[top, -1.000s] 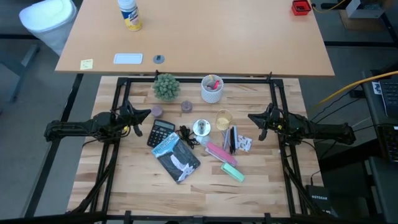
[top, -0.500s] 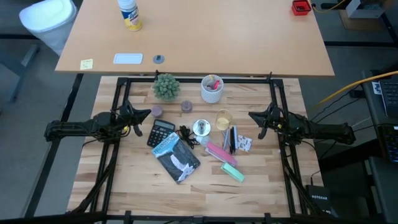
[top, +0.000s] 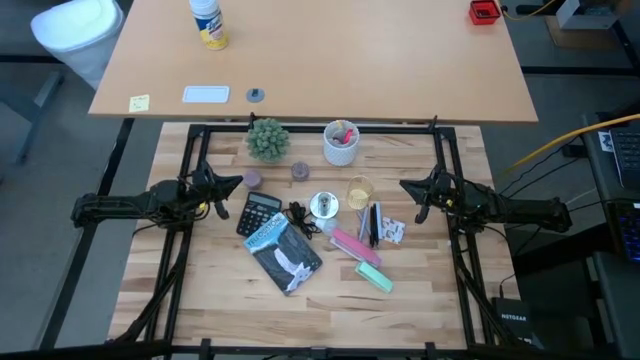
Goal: Screw lightbulb
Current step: Return to Home Position
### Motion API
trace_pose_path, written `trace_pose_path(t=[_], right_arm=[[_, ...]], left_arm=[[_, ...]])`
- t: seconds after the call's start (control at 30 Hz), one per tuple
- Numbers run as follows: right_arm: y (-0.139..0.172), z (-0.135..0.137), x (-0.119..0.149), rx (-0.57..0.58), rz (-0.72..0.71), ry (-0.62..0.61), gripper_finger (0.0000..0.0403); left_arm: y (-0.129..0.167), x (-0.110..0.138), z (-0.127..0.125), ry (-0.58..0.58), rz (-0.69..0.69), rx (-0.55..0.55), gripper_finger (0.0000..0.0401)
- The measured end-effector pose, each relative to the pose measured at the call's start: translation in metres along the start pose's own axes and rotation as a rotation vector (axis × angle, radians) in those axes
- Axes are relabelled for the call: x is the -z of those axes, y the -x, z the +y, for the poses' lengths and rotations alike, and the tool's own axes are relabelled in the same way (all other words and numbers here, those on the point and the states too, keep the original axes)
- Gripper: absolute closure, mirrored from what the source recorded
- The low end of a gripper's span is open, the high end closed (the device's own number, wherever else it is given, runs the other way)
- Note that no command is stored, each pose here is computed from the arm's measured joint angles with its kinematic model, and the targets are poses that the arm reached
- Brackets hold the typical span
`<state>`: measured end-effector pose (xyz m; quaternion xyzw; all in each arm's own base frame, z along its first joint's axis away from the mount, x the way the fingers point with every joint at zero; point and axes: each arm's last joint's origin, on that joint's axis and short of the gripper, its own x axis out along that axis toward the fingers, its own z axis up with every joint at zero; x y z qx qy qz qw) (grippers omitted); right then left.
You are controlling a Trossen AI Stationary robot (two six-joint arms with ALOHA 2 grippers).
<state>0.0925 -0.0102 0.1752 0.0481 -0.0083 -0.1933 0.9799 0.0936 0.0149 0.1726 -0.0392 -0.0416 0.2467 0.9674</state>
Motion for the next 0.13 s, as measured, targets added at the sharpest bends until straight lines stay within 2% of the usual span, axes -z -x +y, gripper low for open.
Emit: trace_pose_path(t=[0.13], right_arm=[[0.0, 0.0, 0.0, 0.0, 0.0, 0.0, 0.0384]], left_arm=[[0.0, 0.0, 0.0, 0.0, 0.0, 0.0, 0.04]])
